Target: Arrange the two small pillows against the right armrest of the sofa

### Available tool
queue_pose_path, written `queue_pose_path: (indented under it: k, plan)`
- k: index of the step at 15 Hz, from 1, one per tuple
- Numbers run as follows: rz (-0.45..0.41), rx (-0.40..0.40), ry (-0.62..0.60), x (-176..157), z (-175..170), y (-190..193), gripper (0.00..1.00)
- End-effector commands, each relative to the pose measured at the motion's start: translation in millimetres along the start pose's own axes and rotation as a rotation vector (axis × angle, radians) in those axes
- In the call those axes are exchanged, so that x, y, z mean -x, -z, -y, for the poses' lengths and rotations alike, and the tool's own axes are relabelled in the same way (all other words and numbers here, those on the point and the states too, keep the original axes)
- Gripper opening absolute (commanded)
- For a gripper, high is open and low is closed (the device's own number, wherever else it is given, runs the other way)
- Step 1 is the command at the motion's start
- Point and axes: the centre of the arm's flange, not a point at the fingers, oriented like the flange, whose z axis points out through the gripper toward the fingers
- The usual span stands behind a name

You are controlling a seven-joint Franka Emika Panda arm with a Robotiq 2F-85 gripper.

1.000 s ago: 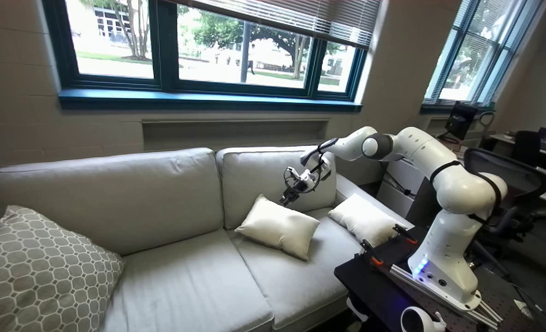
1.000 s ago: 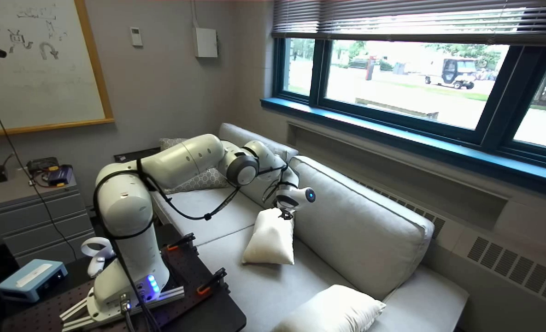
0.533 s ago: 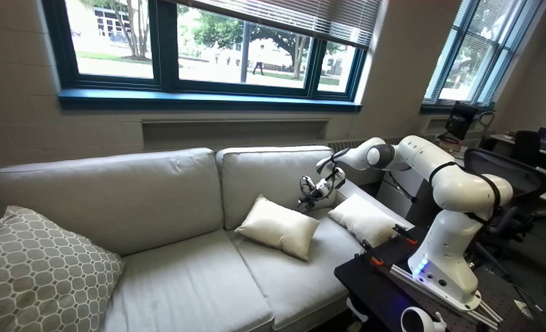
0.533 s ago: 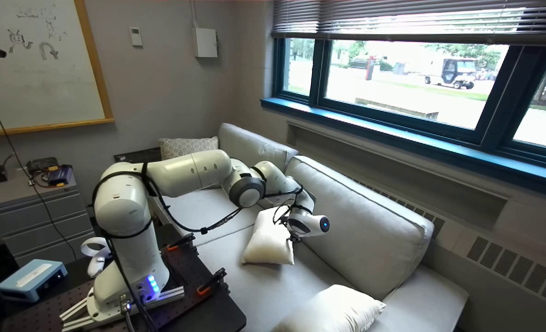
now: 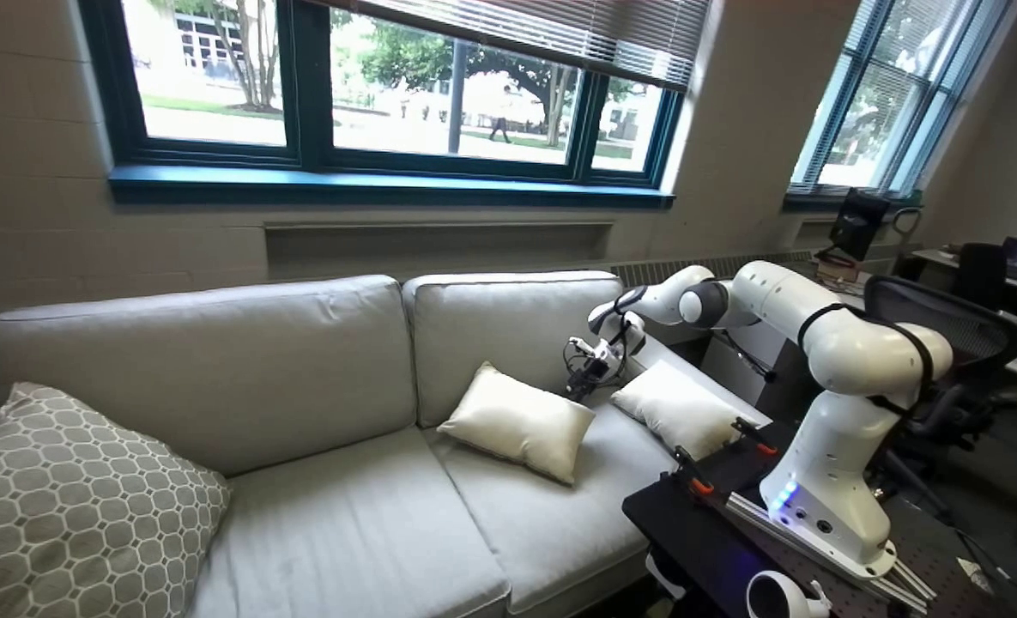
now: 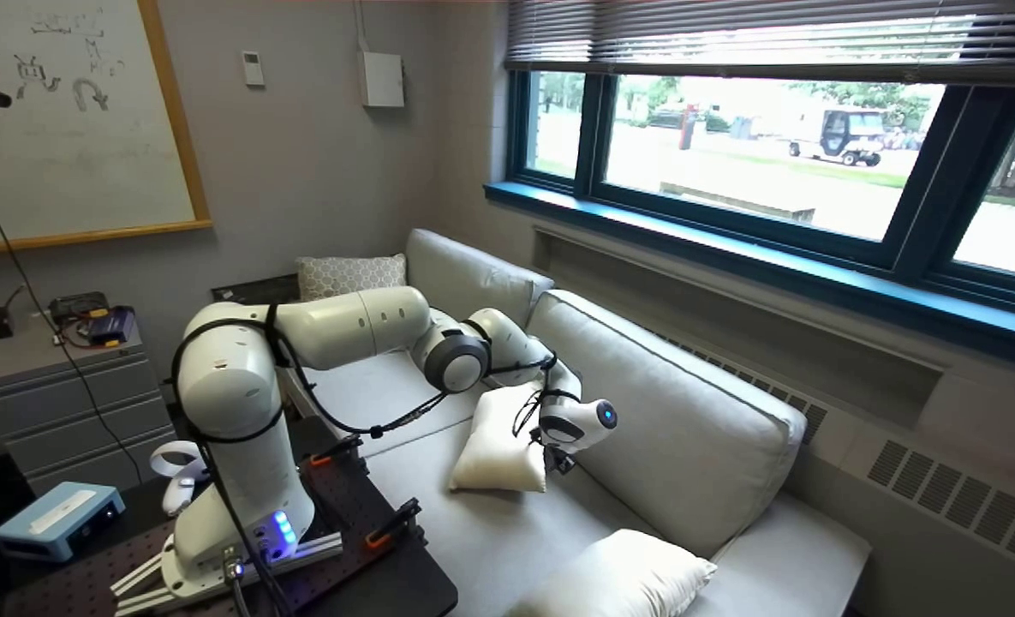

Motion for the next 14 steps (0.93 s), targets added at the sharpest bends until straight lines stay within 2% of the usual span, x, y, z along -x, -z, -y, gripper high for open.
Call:
queue_pose_path:
  k: [1,4,8,10,14]
  plan:
    - [-0.041,-0.125,0.064,46,30,-27,1.0]
    - [-0.075,-0.059,0.087,56,28,-39,1.0]
    - [-0.116,0.095,0.081,55,19,-52,1.0]
    - [-0.119,0.139,0.081,53,12,-55,1.0]
    - [-0.117,0.178,0.079,53,-1,-62,1.0]
